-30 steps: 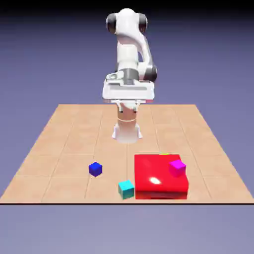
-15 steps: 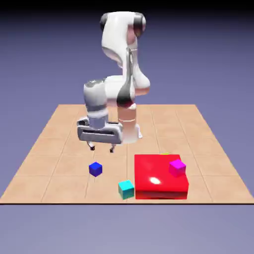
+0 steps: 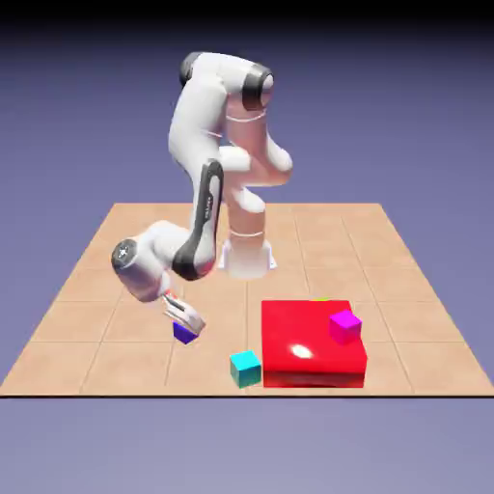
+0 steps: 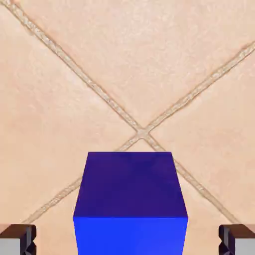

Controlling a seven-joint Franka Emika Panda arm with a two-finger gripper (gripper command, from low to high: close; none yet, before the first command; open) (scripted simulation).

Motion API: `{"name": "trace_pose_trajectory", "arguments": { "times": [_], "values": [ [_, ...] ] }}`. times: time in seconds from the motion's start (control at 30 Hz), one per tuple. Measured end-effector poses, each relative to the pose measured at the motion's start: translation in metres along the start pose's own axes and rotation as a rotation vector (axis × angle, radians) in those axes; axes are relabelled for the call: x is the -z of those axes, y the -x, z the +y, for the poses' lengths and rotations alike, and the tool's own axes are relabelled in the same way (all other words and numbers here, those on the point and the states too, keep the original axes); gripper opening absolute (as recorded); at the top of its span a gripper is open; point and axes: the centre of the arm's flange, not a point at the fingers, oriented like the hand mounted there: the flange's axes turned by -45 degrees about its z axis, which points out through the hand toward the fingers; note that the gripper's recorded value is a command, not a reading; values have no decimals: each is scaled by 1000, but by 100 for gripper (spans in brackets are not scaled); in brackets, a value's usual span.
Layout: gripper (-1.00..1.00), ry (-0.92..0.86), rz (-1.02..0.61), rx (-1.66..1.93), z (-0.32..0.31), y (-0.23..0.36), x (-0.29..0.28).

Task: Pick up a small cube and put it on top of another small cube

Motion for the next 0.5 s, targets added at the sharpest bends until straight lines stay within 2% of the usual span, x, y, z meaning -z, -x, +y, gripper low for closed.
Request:
{"name": "trace_pose_trajectory", "arguments": {
  "times": [0.03, 0.17, 0.5],
  "values": [
    [-100, -1, 0, 0, 0, 0, 0],
    [-100, -7, 2, -8, -3, 10, 68],
    [-100, -150, 25, -282, -108, 17, 93]
  ]
}}
